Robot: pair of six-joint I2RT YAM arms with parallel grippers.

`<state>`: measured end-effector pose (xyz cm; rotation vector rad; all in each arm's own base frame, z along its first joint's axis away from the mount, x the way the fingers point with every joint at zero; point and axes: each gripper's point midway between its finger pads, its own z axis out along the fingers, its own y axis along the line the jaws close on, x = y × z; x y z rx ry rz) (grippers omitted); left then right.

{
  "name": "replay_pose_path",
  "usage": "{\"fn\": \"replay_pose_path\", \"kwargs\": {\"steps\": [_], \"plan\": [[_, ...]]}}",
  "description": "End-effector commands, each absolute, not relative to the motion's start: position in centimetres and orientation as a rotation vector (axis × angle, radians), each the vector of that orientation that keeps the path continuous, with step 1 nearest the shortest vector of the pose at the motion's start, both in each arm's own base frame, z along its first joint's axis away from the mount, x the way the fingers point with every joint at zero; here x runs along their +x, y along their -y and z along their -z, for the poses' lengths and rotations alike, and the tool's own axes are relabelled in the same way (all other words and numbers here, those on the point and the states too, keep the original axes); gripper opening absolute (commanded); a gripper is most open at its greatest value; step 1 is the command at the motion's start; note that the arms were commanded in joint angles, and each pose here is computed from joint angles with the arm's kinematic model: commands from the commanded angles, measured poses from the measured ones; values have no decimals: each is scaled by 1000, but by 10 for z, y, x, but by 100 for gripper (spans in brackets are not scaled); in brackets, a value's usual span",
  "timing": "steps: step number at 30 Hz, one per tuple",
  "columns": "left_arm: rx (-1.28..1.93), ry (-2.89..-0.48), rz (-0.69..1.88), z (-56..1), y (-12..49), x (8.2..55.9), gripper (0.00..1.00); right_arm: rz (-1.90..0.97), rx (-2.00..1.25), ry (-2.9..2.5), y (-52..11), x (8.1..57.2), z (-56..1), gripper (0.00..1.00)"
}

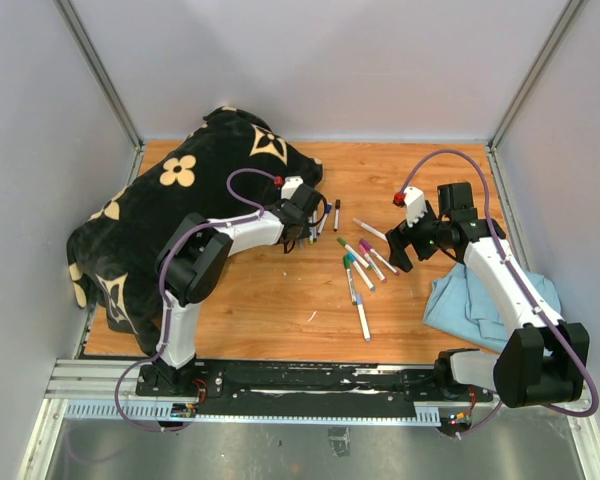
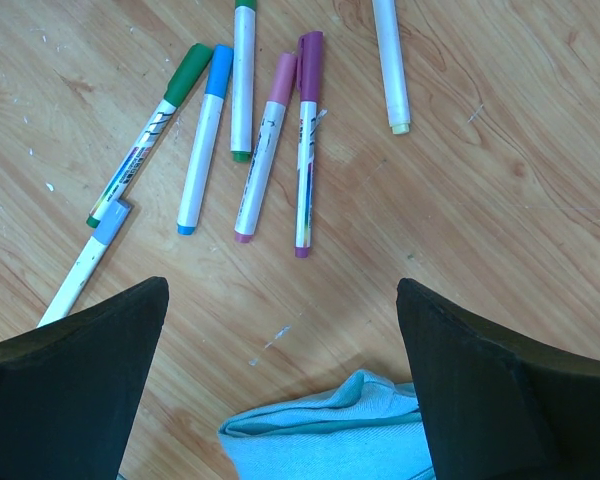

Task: Open the pen caps
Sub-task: Pick up the pen from the center of the board.

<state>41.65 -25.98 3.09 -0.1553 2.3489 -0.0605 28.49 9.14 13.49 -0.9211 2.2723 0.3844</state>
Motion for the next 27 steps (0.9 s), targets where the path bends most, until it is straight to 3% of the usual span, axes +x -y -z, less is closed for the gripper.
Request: {"fn": "replay_pose_path", "kwargs": {"steps": [1, 11, 18, 20, 24, 27], "plan": [[-147, -2357, 35, -33, 257, 414, 37, -365, -959, -2254, -94, 288, -140, 98], [-72, -2418, -29, -18, 249, 392, 34, -386, -973, -2250, -99, 286, -141, 98], [-27, -2464, -52, -4, 239, 369, 26, -531, -1010, -2221, -123, 275, -144, 98], [-18, -2481, -53, 0, 237, 364, 22, -596, -1024, -2201, -134, 270, -147, 98], [-29, -2478, -10, -3, 233, 354, 4, -781, -1049, -2134, -160, 255, -159, 98], [-52, -2444, 30, -14, 227, 346, 0, -931, -1021, -2064, -177, 247, -174, 98]]}}
